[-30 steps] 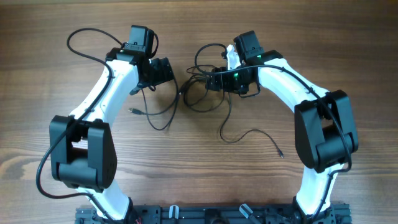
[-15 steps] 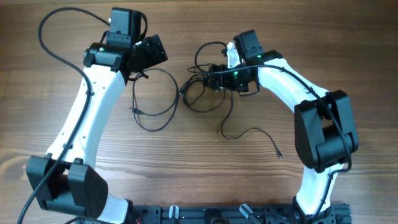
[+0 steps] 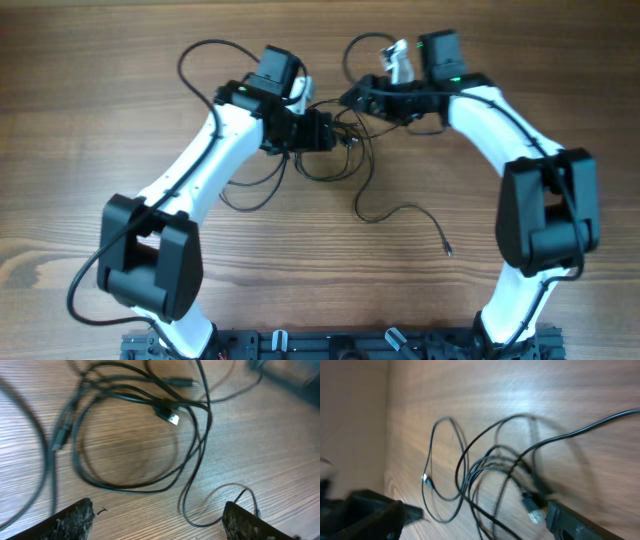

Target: Untangle cables

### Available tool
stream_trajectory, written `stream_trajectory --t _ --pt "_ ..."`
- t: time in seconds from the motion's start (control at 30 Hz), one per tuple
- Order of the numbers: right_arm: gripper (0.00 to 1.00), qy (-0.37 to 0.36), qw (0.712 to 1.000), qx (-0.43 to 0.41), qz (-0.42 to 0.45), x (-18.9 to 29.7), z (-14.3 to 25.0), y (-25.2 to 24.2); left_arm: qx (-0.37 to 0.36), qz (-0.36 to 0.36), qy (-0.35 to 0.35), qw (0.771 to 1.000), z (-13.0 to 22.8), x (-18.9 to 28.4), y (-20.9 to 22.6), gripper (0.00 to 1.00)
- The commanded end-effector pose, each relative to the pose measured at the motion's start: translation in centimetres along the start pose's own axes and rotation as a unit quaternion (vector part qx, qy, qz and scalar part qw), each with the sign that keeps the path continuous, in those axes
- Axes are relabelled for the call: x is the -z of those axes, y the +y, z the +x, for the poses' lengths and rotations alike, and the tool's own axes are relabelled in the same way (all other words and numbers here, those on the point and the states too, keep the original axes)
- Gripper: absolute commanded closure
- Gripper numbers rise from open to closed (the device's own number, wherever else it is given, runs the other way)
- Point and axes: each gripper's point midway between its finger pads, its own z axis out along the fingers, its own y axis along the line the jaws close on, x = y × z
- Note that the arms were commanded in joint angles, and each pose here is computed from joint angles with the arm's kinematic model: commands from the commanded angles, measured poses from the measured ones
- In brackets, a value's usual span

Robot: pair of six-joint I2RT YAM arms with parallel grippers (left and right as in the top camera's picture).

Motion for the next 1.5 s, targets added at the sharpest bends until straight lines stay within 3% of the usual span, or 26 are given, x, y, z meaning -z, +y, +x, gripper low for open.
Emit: stream_trajectory --t 0.0,0.17,0.27,0.47,0.53,0.57,0.6,0.73,0.83,0.93,1.2,1.33,1.47 --pt "0.03 -0.028 0.998 -0.016 0.048 2.2 -1.1 -2.2 -0.024 -0.008 0.022 0.999 0.9 -2.7 -0.3 0.16" --pt "0.0 -0.018 0.978 -0.065 0.196 3.5 0.7 -8.1 -0.057 -0.002 0.036 0.998 1.7 -6.7 -2.1 0.2" --pt "0.0 0.002 0.972 -0.082 0.218 3.3 1.9 -9.4 -0.074 -0.002 0.035 0.997 2.0 -9.2 -2.9 0.28" --pt "0.0 0.022 0.969 -0.098 0.224 3.1 3.3 -9.9 -0.088 -0.084 0.033 0.992 2.6 -12.2 -0.6 0.46" --pt "0.0 0.024 0.969 -0.099 0.225 3.1 3.4 -9.9 -0.089 -0.101 0.037 0.99 2.8 -12.7 0.0 0.57" --pt "0.0 0.024 0.969 -0.099 0.225 3.1 3.4 -9.9 -0.089 -0.105 0.037 0.99 2.8 -12.7 0.2 0.89" --pt "0.0 0.025 0.969 -0.099 0.225 3.1 3.4 -9.9 -0.089 -0.105 0.035 0.99 2.7 -12.6 0.2 0.96" --pt "0.0 0.028 0.969 -0.101 0.226 3.2 3.6 -9.9 -0.092 -0.094 0.008 0.991 1.3 -10.6 -1.1 0.96" --pt "0.0 0.033 0.968 -0.104 0.228 3.2 3.9 -10.0 -0.101 -0.089 -0.054 0.989 -1.2 -6.2 -2.9 0.96" --pt "0.0 0.036 0.967 -0.105 0.228 3.2 4.0 -9.9 -0.104 -0.133 -0.129 0.977 -3.6 -1.6 -2.8 0.96" --pt "0.0 0.056 0.971 -0.074 0.221 1.7 5.0 -8.4 -0.081 -0.222 -0.315 0.919 -7.0 12.3 -2.3 0.96" --pt "0.0 0.07 0.973 -0.053 0.216 0.3 5.7 -7.0 -0.042 -0.259 -0.42 0.869 -8.1 19.6 -1.8 0.96" --pt "0.0 0.083 0.974 -0.03 0.209 -1.2 6.6 -5.4 0.003 -0.234 -0.528 0.817 -8.2 27.6 -2.7 0.96"
